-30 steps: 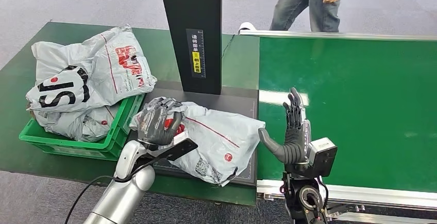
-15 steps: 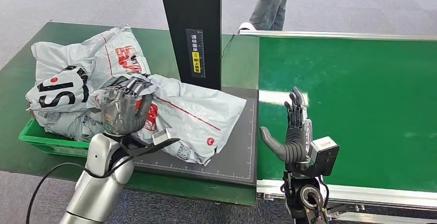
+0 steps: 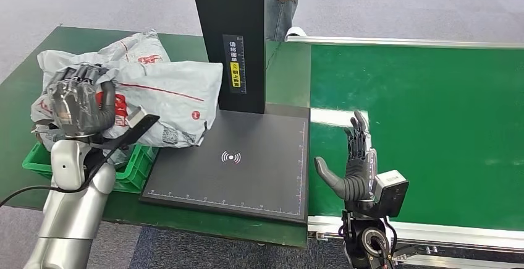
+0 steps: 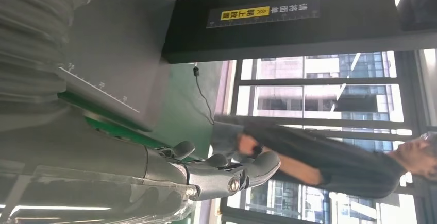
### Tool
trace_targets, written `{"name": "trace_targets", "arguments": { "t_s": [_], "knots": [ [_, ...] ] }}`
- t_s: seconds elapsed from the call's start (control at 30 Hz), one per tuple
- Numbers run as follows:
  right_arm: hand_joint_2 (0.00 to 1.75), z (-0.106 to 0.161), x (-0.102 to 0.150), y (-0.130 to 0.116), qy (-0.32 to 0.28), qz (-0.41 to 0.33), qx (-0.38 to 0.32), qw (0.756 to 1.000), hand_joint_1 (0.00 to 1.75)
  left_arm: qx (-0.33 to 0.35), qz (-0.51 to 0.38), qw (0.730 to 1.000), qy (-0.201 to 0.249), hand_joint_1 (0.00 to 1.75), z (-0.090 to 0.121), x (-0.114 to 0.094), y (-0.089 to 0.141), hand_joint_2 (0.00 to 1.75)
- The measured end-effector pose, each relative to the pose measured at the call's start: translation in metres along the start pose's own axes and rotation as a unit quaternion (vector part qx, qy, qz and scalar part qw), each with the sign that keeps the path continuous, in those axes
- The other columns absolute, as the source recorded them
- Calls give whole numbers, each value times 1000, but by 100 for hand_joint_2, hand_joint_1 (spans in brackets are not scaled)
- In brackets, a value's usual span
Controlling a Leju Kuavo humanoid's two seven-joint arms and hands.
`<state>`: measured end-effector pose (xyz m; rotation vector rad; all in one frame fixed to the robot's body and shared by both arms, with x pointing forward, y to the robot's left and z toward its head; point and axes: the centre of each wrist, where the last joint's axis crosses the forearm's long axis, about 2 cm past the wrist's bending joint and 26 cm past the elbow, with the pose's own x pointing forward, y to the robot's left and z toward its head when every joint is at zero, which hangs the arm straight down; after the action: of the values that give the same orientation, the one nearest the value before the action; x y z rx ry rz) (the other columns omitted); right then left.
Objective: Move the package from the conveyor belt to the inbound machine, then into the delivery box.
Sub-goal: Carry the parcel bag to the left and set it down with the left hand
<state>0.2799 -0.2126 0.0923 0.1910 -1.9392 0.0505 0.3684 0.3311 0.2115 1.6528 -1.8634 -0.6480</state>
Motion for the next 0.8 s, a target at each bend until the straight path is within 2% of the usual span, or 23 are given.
{"name": "trace_targets", "arguments": {
  "t_s": [0.33,0.6,0.8],
  "knots": [
    [175,5,-1,0,5,6,2,1000,0,-60,-58,991,105,175,-4,-51,0,175],
    [175,5,-1,0,7,9,9,1000,0,-98,-97,978,158,175,-5,-88,2,175],
    [175,5,-1,1,11,13,16,1000,0,-192,-101,955,204,175,-3,-103,-7,175]
  ]
}}
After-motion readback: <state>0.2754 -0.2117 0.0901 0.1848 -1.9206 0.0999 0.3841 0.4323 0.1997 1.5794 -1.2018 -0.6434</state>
